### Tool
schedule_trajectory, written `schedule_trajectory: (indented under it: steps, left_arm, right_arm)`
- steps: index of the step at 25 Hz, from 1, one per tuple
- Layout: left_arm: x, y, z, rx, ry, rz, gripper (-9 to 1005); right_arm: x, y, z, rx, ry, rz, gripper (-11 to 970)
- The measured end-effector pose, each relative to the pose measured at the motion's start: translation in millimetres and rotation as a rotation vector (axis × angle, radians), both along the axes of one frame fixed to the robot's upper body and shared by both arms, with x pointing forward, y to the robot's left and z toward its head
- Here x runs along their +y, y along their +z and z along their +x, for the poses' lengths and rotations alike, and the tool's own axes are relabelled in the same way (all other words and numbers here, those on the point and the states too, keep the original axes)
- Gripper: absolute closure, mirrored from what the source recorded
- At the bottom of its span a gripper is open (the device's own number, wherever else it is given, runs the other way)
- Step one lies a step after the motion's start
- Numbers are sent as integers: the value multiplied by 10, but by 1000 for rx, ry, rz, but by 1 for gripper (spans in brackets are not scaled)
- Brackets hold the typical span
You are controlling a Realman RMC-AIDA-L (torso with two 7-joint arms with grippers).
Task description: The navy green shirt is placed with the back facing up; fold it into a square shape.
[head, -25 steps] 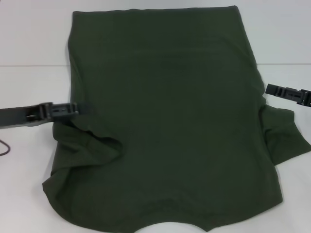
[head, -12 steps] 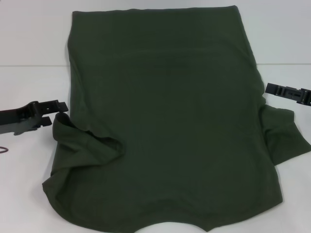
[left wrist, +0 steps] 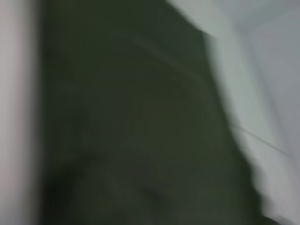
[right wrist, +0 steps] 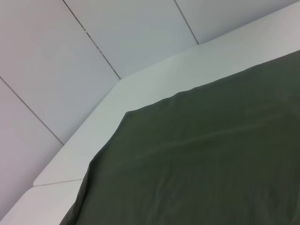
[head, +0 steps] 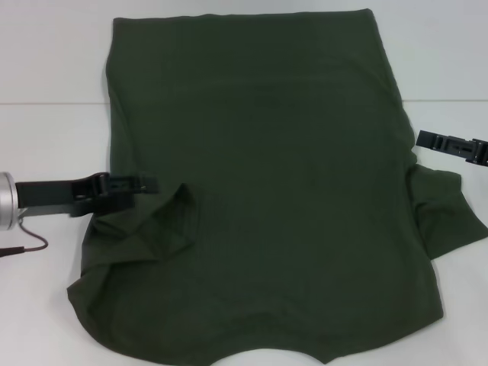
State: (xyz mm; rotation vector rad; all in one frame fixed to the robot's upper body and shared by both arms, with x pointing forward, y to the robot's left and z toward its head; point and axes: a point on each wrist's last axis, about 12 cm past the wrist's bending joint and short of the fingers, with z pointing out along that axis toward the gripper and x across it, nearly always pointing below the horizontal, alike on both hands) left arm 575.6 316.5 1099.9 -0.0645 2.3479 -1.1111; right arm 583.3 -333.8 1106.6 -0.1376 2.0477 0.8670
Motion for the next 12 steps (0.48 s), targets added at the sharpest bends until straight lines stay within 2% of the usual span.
schedule_trajectory:
  steps: [3,5,9,12]
  left_arm:
    - [-63,190,-105,-58,-136,-87,230]
    - [7,238,-137,-62,-132,-100,230]
    - [245,234,-186,-88,-30,-109,230]
    - [310,182,-277,-121,-82,-66,231]
  right_arm:
    - [-5,-4,-6,3,-2,1,20]
    - [-11,-9,-12,4,-3,2,20]
    - [-33,6,-13,3,1,-2,20]
    - [-81,42,-20,8,27,-19,20]
